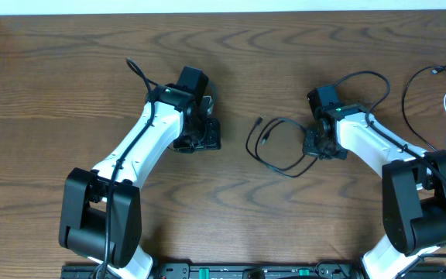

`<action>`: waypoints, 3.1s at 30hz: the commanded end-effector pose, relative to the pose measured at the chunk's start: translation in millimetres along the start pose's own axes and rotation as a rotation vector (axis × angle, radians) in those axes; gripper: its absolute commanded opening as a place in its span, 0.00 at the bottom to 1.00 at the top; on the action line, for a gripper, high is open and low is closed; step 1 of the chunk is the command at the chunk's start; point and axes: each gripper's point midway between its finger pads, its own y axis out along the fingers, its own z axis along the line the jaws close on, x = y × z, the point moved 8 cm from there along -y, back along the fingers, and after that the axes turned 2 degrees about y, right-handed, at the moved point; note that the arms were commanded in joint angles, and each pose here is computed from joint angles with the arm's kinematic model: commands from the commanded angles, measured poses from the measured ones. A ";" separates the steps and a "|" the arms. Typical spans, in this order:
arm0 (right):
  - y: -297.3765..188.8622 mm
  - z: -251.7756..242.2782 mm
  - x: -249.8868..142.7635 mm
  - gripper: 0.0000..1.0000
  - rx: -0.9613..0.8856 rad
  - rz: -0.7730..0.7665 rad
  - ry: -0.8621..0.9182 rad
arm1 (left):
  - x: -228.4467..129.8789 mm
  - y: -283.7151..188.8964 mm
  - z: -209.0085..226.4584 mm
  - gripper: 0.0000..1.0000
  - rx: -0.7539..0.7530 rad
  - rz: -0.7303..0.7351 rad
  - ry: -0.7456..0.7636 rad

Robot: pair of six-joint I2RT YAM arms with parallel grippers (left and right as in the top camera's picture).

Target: Untangle cables

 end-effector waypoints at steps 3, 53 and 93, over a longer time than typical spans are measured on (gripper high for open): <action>15.1 -5.0 -15.4 0.01 -0.028 0.070 -0.003 | -2.5 -3.4 -1.0 0.54 -0.015 -0.001 0.009; -85.7 26.2 -7.3 0.20 0.435 -0.034 -0.367 | -27.0 38.9 -40.2 0.68 -0.007 -0.019 0.192; -85.2 24.3 -11.2 0.19 0.429 -0.007 -0.365 | -64.3 84.3 -46.8 0.49 0.043 -0.041 -0.379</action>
